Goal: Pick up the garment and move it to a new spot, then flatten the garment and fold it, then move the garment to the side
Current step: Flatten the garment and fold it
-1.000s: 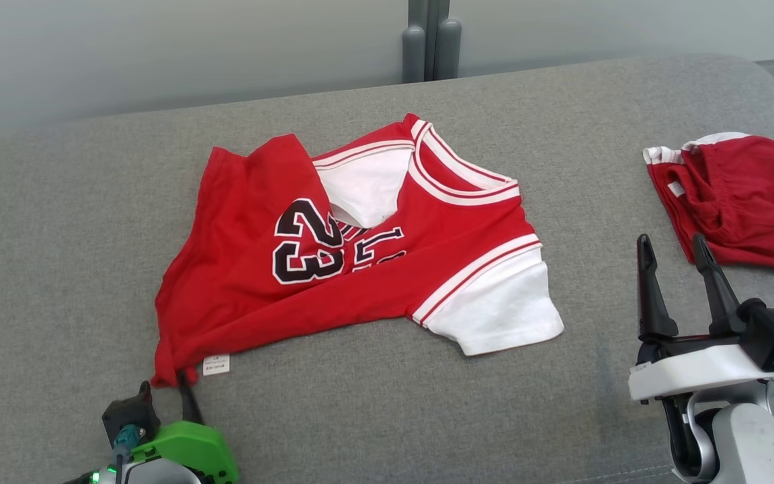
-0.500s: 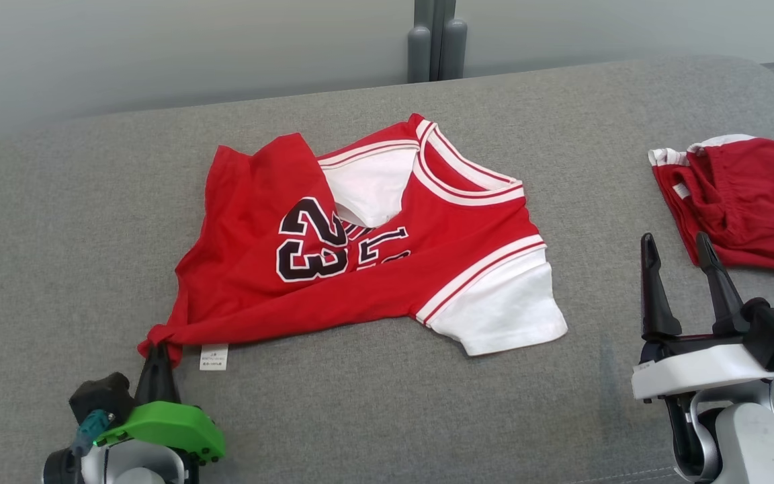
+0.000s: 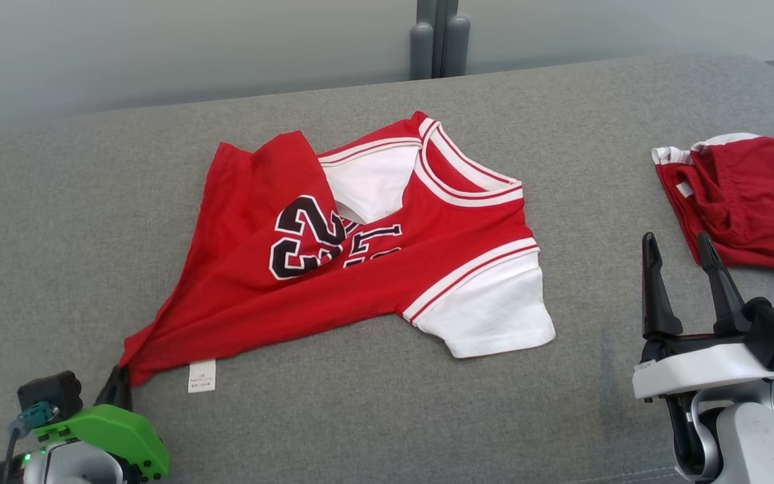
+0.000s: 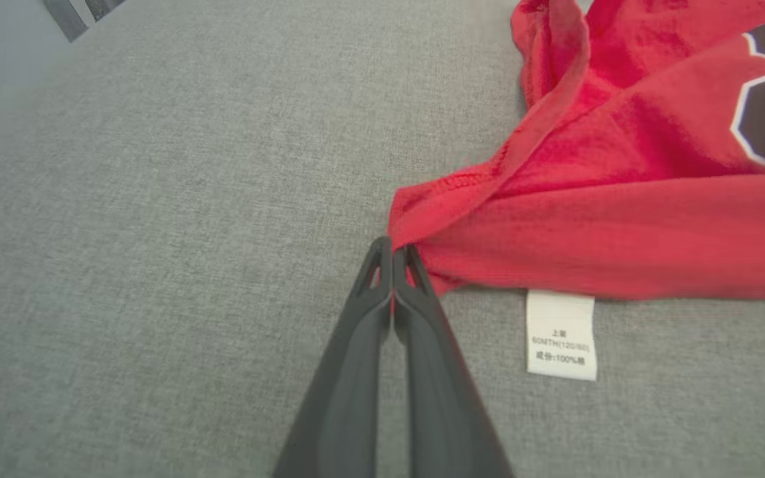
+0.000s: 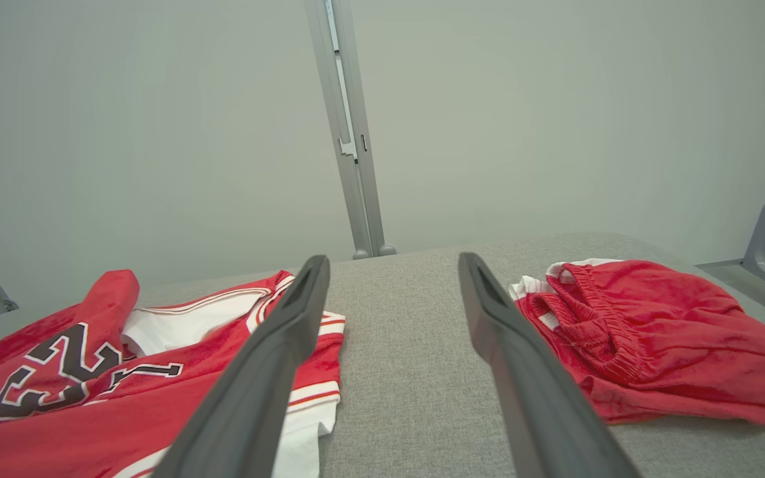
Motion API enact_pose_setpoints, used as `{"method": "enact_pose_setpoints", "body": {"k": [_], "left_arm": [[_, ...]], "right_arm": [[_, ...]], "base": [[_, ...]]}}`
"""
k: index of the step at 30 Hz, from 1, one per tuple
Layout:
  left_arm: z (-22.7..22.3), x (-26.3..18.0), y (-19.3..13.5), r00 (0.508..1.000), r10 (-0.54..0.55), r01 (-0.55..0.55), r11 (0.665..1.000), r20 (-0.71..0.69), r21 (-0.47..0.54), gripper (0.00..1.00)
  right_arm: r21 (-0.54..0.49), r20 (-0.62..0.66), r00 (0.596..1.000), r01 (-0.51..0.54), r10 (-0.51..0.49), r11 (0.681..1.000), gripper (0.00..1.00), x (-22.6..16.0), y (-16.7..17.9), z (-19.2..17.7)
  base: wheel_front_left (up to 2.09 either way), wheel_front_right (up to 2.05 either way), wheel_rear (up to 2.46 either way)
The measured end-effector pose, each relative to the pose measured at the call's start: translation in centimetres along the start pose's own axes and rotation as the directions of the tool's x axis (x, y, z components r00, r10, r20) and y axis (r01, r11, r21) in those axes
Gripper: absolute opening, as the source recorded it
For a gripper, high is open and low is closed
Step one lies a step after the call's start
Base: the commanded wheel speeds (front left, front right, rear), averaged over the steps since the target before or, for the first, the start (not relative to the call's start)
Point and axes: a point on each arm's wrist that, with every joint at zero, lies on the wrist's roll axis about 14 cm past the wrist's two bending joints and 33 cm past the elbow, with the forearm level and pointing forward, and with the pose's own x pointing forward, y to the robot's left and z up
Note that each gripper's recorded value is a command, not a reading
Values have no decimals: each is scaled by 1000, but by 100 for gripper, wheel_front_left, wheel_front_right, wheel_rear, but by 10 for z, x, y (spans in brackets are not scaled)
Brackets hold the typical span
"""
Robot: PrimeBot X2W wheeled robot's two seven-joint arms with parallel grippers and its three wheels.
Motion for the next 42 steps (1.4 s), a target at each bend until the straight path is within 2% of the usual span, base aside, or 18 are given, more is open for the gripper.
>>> {"method": "enact_pose_setpoints", "body": {"k": [3, 7, 9, 10, 12, 13, 14, 15, 16, 24, 31, 35, 42], "left_arm": [[-13, 1, 1, 998, -7, 6, 1000, -69, -13, 0], [-11, 5, 6, 997, 2, -3, 1000, -75, -9, 0], [-5, 8, 10, 998, 14, -15, 1000, -54, -10, 17], [-3, 10, 11, 999, 21, -21, 1000, -47, -10, 33], [1, 11, 16, 999, 44, -44, 999, -28, -9, 48], [3, 12, 19, 998, 58, -58, 998, -15, -4, 48], [6, 12, 22, 998, 67, -67, 998, -7, 3, 69], [8, 13, 24, 997, 74, -74, 997, 3, 10, 97], [11, 13, 27, 996, 87, -87, 996, 18, 11, 100], [25, 14, 34, 989, 114, -117, 993, 95, 32, 100], [31, 11, -2, 986, 41, -38, 999, 164, -22, 100], [21, 6, -25, 987, -2, 13, 998, 158, -67, 100], [2, -1, -40, 994, -17, 25, 997, 111, -79, 100]], "right_arm": [[0, 0, 1000, 2, -2, 1000, 100, 0, -1, 0], [-2, 0, 1000, 7, -7, 1000, 100, 0, -3, 0], [-3, 0, 1000, 11, -11, 1000, 100, 0, -4, 0], [-3, 0, 1000, 13, -13, 1000, 100, -1, -5, 0], [-4, 1, 1000, 15, -15, 1000, 100, -1, -5, 0], [-4, 1, 1000, 15, -15, 1000, 100, -1, -5, 0], [-4, 0, 1000, 15, -15, 1000, 100, 0, -5, 0], [-3, 0, 1000, 15, -15, 1000, 100, 0, -5, 0], [-3, 0, 1000, 14, -14, 1000, 100, 0, -5, 0], [-1, 1, 1000, 11, -11, 1000, 100, 0, -4, 0], [0, 6, 1000, 13, -13, 1000, 100, 1, -4, 2], [0, 9, 1000, 9, -9, 1000, 100, 1, -3, 3], [0, 9, 1000, 9, -9, 1000, 100, 1, -3, 3]], "base": [[0, 0, 0], [0, 0, 0], [0, 0, 0], [0, 0, 0], [0, 0, 0], [0, 0, 0], [0, 0, 0], [0, 0, 0], [0, 0, 0], [0, 0, 0], [0, 0, 0], [0, 0, 0], [0, 0, 0]]}}
